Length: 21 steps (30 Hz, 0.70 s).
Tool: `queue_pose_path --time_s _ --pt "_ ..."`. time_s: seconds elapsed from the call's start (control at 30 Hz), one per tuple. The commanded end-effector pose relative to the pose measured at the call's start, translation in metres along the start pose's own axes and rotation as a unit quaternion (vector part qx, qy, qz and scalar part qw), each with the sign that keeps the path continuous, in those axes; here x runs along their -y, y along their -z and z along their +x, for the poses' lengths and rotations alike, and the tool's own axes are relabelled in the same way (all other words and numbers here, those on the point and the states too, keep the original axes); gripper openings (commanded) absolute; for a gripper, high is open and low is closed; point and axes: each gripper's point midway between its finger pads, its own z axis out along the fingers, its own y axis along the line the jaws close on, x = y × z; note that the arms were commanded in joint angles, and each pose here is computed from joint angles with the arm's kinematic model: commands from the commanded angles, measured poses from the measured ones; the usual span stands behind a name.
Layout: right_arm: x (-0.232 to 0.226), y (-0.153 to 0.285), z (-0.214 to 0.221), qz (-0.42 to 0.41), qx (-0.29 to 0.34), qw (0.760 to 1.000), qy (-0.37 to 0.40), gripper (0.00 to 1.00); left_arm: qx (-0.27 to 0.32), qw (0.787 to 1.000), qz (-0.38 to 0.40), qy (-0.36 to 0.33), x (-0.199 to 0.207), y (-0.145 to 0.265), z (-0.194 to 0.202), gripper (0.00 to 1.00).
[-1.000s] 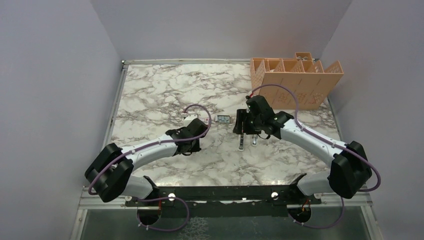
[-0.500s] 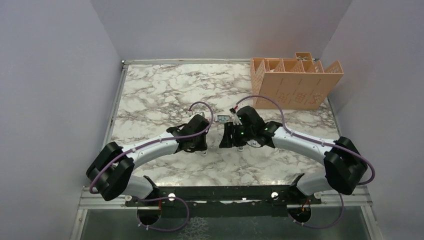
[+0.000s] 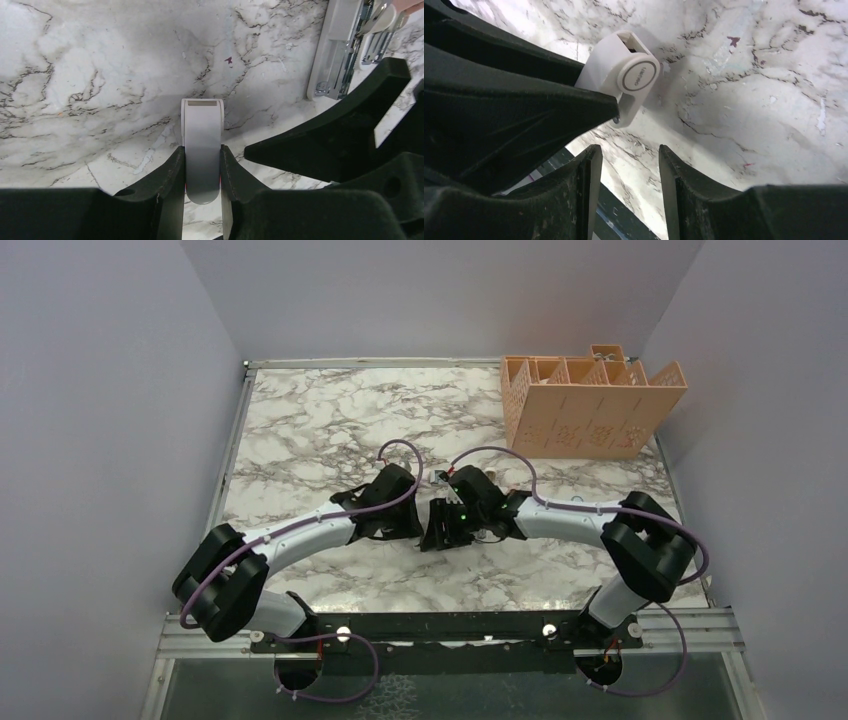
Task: Load the staples into the stapler
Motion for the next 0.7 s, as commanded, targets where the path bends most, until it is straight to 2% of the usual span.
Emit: queue_pose_path --time_s 0.0,0.2,0.47,0.67 --pt "-0.012 -0.007 -0.006 -0.030 0.012 0.999 -0.019 0.49 0.002 0.998 0.055 0.023 0.021 0.006 -0.010 0.16" --pt "-0.005 -0.015 -0.012 -0.014 0.025 0.999 -0.037 0.43 -0.005 0.994 0.096 0.043 0.029 0.012 -0.014 0.16" --pt "0.024 -0.014 -0.014 0.065 0.045 0.995 -0.065 0.33 -0.018 0.992 0.115 0.050 0.028 0.016 -0.012 0.12" --pt "0.030 -0.012 -0.017 0.081 0.060 0.992 -0.076 0.30 -0.029 0.989 0.132 0.055 0.029 0.020 -0.008 0.11"
